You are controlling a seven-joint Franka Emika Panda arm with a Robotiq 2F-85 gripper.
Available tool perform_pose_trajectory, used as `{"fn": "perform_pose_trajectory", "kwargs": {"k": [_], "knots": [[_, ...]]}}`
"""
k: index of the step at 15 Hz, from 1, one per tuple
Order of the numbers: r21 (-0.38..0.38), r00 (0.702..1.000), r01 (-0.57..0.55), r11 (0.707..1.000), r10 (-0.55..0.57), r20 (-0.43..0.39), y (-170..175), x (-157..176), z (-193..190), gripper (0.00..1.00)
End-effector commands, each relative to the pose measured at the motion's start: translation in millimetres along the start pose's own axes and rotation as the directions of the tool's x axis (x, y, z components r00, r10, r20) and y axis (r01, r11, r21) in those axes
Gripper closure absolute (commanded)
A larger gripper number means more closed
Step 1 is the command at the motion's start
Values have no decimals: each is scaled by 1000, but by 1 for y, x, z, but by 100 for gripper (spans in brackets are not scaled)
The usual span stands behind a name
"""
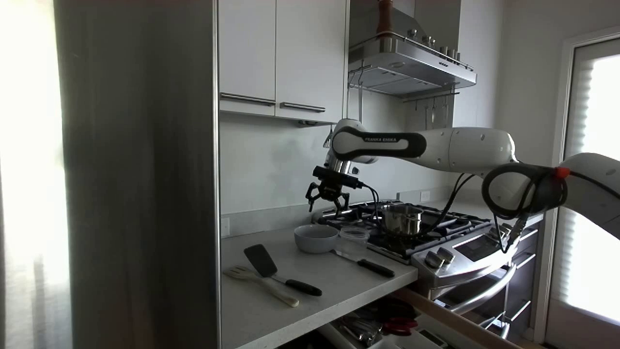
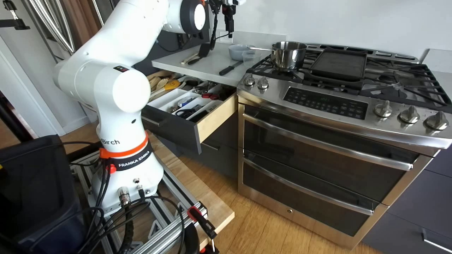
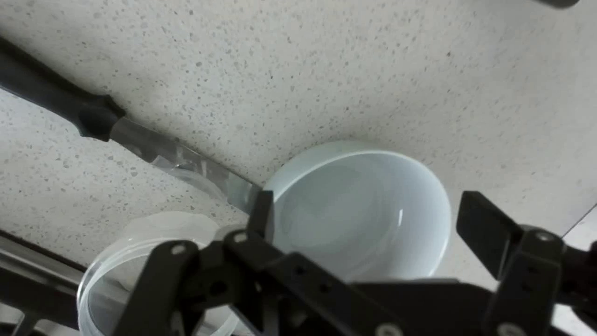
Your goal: Move the white bowl backwards
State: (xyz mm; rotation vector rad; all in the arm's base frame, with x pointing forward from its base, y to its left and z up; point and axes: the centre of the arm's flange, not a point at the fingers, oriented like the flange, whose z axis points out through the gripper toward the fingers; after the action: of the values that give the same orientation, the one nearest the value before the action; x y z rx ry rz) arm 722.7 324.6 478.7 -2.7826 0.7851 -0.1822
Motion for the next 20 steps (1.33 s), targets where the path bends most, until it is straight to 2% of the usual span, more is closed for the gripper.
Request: {"fn": "perform_pose_trajectory", "kwargs": {"k": [1, 5, 9, 13, 17, 18, 19, 20], "knots": [[14, 980, 172, 985, -173, 100, 7, -31, -36, 0], [10, 916, 358, 934, -353, 193, 2, -73, -63, 0], [-45, 818, 529, 847, -496, 291, 15, -108, -84, 0], [-91, 700, 679, 729, -604, 382, 54, -135, -103, 0], [-111, 559, 811, 574, -705, 437, 93, -145, -112, 0], [-80, 618, 756, 649, -669, 412, 28, -120, -120, 0], [-85, 593, 779, 621, -687, 420, 32, -120, -123, 0], [-87, 580, 790, 607, -694, 427, 36, -121, -125, 0]]}}
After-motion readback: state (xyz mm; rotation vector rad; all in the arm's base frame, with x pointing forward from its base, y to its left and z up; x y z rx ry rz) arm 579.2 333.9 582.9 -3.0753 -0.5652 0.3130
